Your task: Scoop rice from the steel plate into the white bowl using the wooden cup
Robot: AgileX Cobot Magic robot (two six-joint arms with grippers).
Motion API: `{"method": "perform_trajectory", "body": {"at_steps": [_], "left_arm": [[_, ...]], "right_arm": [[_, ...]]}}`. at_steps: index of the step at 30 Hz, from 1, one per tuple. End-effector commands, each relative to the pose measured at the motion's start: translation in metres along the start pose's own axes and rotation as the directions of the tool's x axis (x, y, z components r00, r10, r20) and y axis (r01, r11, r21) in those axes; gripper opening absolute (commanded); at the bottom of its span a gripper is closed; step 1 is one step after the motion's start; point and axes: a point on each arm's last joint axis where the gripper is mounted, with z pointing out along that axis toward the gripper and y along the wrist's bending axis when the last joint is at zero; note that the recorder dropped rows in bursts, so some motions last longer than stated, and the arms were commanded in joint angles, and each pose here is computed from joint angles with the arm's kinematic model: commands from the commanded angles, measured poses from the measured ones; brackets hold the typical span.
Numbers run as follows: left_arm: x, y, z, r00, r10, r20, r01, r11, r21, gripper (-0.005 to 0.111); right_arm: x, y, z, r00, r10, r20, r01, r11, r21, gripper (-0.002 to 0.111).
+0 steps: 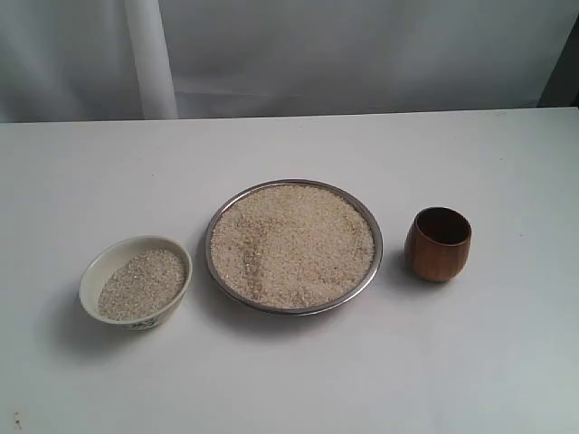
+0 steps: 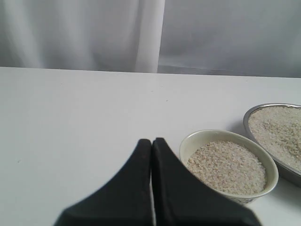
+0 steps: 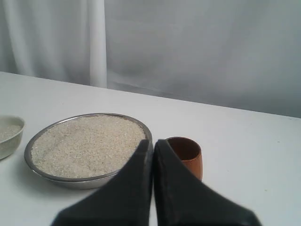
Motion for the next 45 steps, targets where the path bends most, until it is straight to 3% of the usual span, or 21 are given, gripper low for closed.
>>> {"method": "perform_trajectory", "body": {"at_steps": [1, 14, 30, 35, 40, 45], "left_arm": [[-0.001, -0.001, 0.0, 1.0, -0.011, 0.01, 0.011, 1.0, 0.007, 0.0], [-0.001, -0.001, 0.0, 1.0, -0.01, 0.01, 0.01, 1.0, 0.007, 0.0], [-0.001, -0.001, 0.0, 1.0, -0.012, 0.01, 0.012, 1.0, 0.007, 0.0], [-0.001, -0.001, 0.0, 1.0, -0.012, 0.01, 0.012, 1.0, 0.007, 0.0], [-0.001, -0.001, 0.0, 1.0, -0.01, 0.01, 0.01, 1.0, 0.007, 0.0], [-0.001, -0.001, 0.0, 1.0, -0.01, 0.01, 0.01, 1.0, 0.007, 0.0]], "right_arm": [[0.001, 0.0, 0.0, 1.0, 0.0, -0.002, 0.0, 1.0, 0.008, 0.0], [0.001, 0.0, 0.0, 1.0, -0.001, 0.002, 0.001, 1.0, 0.009, 0.0], [-0.03, -0.006, 0.002, 0.953, 0.006, 0.304, -0.025, 0.998, 0.061, 0.0], [-0.041, -0.006, 0.03, 0.983, -0.048, 0.175, 0.039, 0.998, 0.057, 0.0], [-0.065, -0.003, 0.085, 0.995, -0.1, 0.006, 0.1, 0.995, -0.011, 0.0], [-0.06, 0.006, 0.141, 0.998, 0.049, -0.032, -0.053, 0.991, -0.122, 0.0]]}}
